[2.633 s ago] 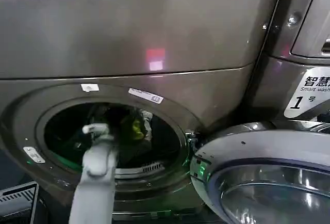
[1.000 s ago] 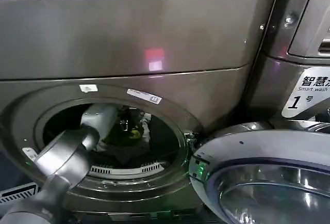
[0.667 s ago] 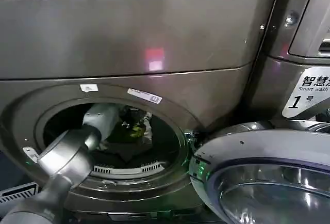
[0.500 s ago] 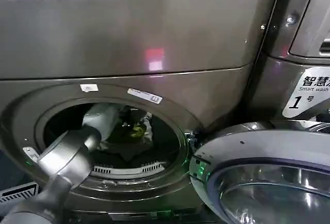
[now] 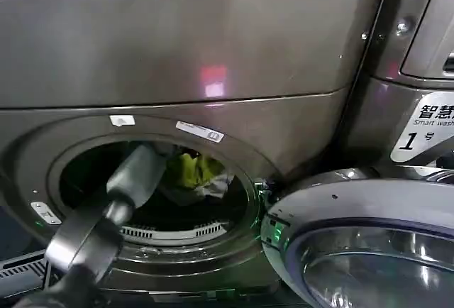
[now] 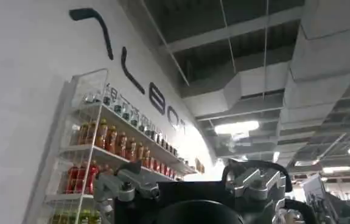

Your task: Grasp the clothes from the dryer.

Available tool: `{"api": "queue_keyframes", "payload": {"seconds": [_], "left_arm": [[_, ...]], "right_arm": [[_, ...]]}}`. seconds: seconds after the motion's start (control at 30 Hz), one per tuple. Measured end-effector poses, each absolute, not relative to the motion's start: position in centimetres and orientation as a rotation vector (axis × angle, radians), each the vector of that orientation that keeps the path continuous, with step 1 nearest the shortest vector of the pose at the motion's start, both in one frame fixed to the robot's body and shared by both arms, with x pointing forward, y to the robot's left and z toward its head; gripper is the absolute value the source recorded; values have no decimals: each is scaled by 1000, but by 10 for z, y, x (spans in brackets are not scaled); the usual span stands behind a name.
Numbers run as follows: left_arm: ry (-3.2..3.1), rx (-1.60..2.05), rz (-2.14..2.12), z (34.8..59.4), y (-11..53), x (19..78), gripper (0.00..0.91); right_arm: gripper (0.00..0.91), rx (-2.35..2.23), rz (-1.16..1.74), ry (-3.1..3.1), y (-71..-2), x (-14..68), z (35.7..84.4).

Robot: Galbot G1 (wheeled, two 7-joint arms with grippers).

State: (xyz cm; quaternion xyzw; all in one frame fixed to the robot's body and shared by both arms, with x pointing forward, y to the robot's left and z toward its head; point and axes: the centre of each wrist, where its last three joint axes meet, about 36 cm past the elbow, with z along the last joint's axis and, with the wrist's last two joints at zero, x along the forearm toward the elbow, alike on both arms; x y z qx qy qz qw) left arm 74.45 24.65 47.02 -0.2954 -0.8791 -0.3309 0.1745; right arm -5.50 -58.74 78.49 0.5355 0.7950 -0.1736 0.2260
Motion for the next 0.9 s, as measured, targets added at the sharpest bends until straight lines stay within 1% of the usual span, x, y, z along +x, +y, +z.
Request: {"api": "queue_keyframes", "payload": {"seconds": [0.3, 0.47, 0.57, 0.7, 0.9], "left_arm": [[-3003, -521, -650, 461, 229, 691, 0], [-3196, -274, -508, 450, 219, 656, 0], [-3272, -128, -439, 437, 213, 634, 0], [-3312, -20, -388, 425, 207, 616, 0], [-3354, 86, -343, 425, 204, 606, 0]], "right_arm": [[907, 1437, -526, 2178, -583, -50, 787], [907, 1445, -566, 2162, -583, -50, 787], [907, 1443, -595, 2145, -583, -51, 788], [907, 1451, -609, 2133, -584, -53, 789], [907, 1457, -623, 2118, -585, -55, 789]]}}
